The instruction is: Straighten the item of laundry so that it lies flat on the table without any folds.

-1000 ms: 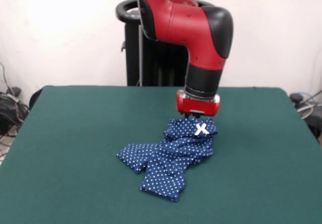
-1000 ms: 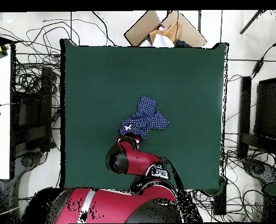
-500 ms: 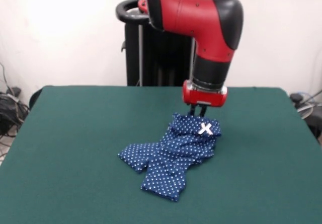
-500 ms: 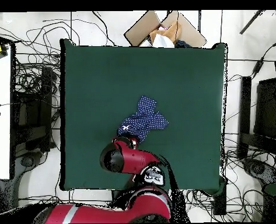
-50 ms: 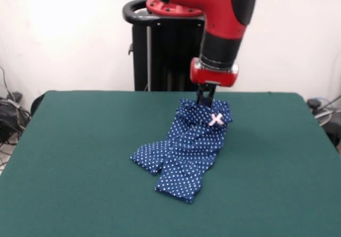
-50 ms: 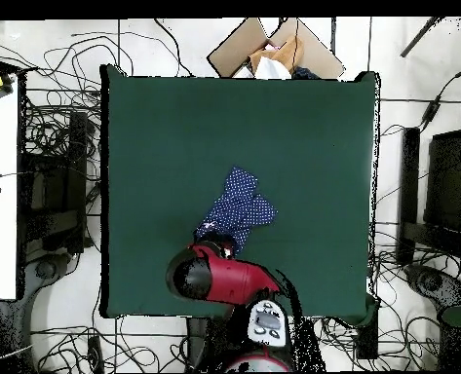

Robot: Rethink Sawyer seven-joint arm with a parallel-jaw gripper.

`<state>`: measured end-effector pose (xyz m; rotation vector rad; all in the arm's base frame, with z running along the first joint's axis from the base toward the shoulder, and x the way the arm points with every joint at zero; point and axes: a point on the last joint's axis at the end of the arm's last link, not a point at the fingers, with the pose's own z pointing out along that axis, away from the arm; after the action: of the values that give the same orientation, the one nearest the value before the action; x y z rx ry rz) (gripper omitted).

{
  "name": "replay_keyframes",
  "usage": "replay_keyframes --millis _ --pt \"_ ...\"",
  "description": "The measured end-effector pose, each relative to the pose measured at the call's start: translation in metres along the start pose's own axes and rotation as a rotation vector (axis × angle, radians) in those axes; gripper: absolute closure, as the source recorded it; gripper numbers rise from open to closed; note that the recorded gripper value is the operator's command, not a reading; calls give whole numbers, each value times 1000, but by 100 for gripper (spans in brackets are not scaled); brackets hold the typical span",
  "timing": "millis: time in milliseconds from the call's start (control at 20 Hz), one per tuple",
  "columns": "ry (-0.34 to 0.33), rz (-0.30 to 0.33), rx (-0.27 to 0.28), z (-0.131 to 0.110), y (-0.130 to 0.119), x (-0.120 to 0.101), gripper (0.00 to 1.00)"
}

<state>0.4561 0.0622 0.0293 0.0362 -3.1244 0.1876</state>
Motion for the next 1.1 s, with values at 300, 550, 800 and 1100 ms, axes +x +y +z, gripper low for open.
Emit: replay_keyframes --millis 300,550,800,1100 --pt "-28 -32 11 21 -22 28 100" --pt "-71 -75 2 60 -34 58 100" --pt "-84 -110 -25 88 -34 87 100" --pt "-139 -110 -35 87 -35 95 100"
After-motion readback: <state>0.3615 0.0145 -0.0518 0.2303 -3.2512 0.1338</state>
